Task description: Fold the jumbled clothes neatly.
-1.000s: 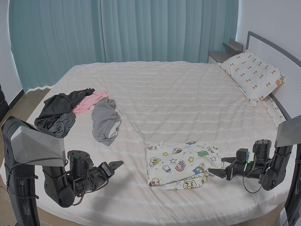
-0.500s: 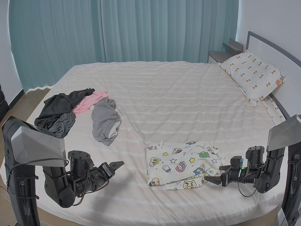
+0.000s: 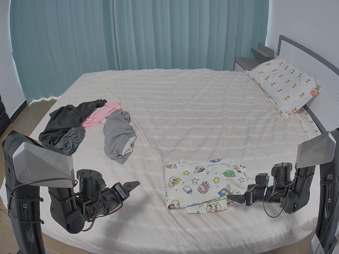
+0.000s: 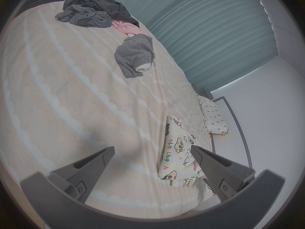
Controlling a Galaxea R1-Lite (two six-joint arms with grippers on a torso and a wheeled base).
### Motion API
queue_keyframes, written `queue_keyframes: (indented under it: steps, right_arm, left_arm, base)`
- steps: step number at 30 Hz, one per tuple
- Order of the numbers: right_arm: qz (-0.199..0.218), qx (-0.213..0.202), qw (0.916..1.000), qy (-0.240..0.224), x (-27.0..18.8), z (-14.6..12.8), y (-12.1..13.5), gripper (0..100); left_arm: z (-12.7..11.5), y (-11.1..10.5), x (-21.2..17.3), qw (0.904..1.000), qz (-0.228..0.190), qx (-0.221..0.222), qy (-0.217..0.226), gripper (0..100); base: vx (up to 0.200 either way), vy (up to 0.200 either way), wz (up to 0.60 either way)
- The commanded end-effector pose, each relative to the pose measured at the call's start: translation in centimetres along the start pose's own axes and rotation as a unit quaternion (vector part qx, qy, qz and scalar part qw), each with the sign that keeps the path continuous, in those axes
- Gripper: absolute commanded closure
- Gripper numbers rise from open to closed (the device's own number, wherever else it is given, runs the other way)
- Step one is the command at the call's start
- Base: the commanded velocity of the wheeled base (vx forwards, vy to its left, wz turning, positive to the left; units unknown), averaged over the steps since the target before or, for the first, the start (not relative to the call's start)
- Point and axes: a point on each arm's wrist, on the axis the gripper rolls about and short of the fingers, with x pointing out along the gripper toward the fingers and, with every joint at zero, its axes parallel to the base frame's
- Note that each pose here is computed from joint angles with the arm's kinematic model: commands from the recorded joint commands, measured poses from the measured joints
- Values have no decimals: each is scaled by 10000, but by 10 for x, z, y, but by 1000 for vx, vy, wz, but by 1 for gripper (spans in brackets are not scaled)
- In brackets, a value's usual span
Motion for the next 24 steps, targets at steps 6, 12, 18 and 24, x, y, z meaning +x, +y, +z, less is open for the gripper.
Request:
queue_keyframes:
  steps: [6,12,18,24]
  right_arm:
    - [-211,45,9998,17,3,-1,-8,100]
    - [-227,49,9997,-17,0,2,-6,100]
    - [-236,141,9996,-34,-21,6,-3,100]
    - [-151,526,9984,156,-45,6,-11,100]
  left_arm:
    - [0,0,1,10000,14,-1,-38,0]
    - [1,0,1,10000,22,-12,-50,0]
    - [1,0,0,10000,16,-11,-55,0]
    - [1,0,0,10000,11,-11,-48,0]
  base:
    - [0,0,0]
    - [0,0,0]
    - [0,0,0]
    - [0,0,0]
